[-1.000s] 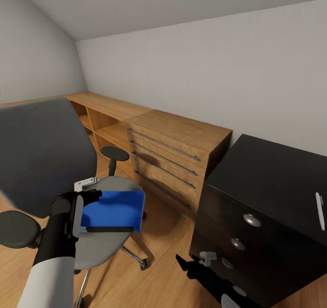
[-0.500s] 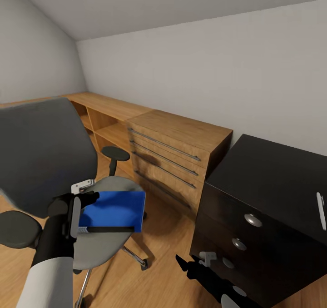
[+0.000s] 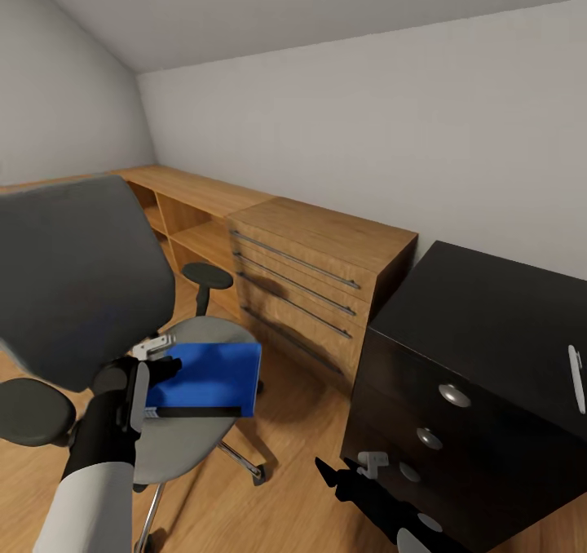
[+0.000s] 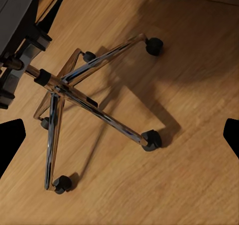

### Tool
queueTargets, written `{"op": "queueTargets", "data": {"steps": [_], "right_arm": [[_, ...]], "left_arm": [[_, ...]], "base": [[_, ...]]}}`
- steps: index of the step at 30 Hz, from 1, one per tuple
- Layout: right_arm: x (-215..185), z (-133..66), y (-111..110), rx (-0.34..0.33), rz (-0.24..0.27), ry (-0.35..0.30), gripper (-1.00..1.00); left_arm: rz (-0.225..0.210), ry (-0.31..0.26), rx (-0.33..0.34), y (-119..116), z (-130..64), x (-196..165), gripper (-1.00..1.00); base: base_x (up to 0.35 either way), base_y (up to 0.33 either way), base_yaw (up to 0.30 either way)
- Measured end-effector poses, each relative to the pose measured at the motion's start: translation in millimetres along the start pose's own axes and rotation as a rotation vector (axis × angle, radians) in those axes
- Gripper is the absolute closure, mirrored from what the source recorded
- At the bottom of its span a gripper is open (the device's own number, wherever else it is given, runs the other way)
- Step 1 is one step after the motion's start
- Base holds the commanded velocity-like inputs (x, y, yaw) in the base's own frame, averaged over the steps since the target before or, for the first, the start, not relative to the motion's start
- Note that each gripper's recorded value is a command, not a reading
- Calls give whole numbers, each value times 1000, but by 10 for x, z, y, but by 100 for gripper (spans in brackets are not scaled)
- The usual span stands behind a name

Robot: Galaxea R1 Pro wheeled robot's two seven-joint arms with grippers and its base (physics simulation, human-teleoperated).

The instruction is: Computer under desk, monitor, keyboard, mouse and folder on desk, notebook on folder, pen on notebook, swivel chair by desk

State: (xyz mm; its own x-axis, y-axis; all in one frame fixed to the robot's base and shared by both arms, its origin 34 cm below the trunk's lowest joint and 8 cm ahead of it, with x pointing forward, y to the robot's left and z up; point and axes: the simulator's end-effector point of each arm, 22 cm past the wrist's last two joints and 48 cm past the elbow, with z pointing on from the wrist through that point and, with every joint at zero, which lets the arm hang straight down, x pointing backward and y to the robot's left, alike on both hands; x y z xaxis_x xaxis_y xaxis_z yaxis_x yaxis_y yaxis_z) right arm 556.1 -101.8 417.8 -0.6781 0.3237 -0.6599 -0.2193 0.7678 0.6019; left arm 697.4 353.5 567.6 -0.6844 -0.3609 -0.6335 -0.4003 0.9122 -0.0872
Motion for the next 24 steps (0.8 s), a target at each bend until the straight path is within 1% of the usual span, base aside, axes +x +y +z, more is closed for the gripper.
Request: {"op": "queueTargets", "data": {"steps": [6,13,24], "right_arm": [[-1,1,1,0,0,0,-100],[1,-1,1,0,0,0,-100],[-2,1,4,-1,0,0,-100]], "left_arm": [[-7,21,-4,26,45,80,-100],[-37,36,-11,116,78,138,-100],[-45,41,-12,136,86,154,-100]], "base": [[0,0,0],[0,0,0],[0,0,0]]}}
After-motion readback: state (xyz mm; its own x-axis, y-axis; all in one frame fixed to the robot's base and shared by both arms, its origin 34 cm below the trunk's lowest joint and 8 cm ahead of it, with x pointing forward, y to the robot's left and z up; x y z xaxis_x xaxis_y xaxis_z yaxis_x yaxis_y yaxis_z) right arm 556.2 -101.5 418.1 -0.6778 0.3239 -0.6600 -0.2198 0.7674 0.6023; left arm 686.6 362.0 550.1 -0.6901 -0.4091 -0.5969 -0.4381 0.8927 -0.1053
